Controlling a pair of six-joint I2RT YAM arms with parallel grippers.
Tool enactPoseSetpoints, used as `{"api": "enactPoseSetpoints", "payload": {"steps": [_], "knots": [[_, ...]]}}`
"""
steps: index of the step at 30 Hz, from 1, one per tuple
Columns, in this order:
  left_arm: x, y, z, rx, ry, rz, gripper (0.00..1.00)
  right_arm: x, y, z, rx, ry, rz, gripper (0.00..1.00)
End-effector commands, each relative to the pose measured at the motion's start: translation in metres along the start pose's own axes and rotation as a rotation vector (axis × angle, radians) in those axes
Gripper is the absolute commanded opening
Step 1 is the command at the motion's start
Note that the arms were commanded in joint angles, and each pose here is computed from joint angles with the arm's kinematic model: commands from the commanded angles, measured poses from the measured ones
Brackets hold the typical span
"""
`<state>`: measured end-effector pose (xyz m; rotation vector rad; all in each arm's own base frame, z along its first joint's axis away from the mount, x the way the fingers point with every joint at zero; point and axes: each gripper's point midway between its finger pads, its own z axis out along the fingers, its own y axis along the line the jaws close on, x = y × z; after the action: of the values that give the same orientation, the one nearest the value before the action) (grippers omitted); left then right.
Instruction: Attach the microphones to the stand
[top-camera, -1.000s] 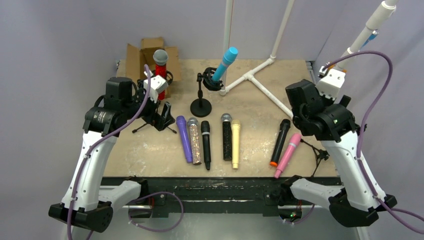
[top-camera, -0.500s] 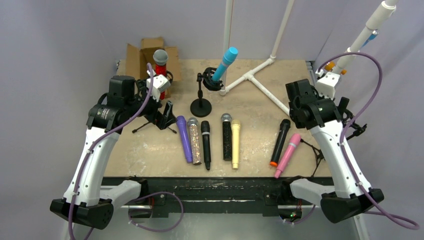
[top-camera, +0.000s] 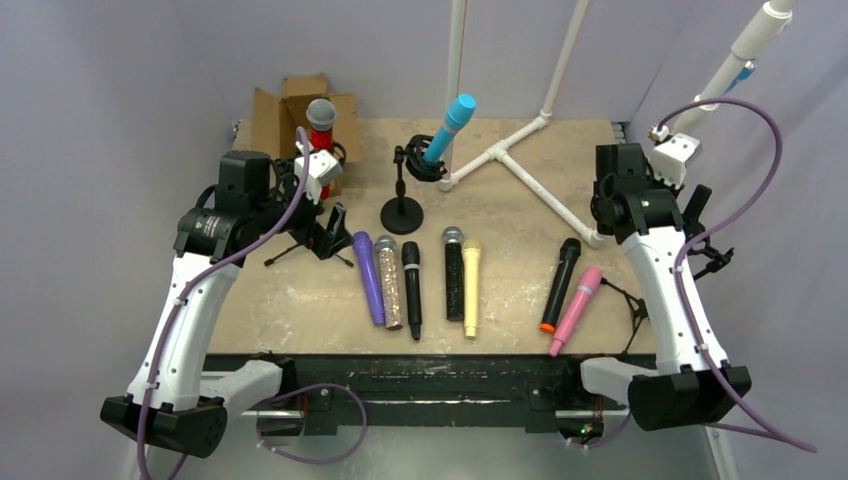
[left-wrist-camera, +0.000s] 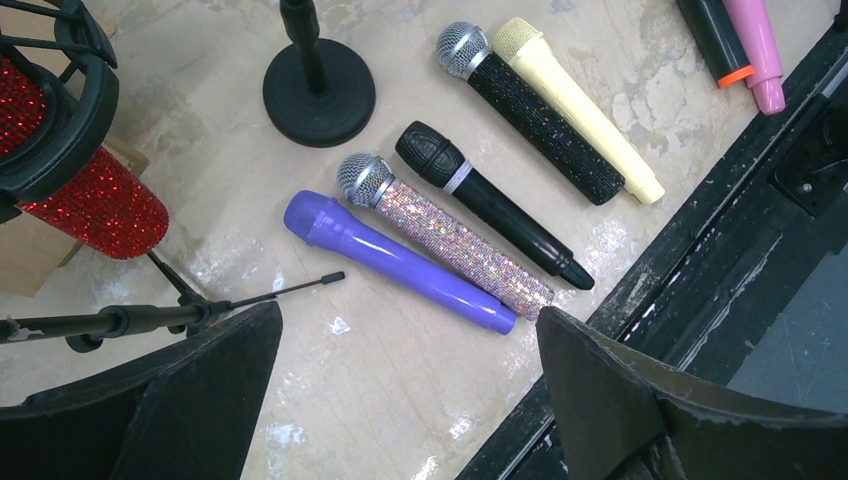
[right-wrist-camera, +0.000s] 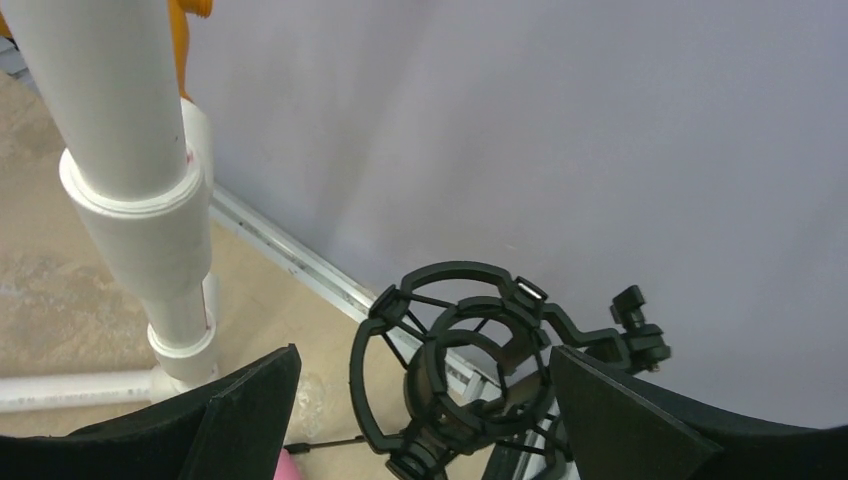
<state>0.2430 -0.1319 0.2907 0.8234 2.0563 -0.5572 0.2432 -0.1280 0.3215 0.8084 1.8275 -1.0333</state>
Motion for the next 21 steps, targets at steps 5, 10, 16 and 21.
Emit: {"api": "enactPoseSetpoints", "payload": {"steps": [5,10,16,21], "knots": [[-0.014,0.0,-0.006,-0.006,-0.04,0.065,1.0,0.021,0.021,0.014,-0.031,0.044,-0.005,0.93],[-0.012,-0.001,-0.006,-0.005,-0.036,0.061,1.0,0.029,0.028,0.01,-0.089,0.078,0.006,0.72],[-0.011,0.001,-0.009,-0.029,-0.03,0.066,1.0,0.033,0.035,0.0,-0.199,0.11,0.053,0.3],[-0.012,-0.001,-0.014,-0.037,-0.038,0.058,1.0,0.013,0.033,-0.013,-0.279,0.093,0.107,0.0]]}}
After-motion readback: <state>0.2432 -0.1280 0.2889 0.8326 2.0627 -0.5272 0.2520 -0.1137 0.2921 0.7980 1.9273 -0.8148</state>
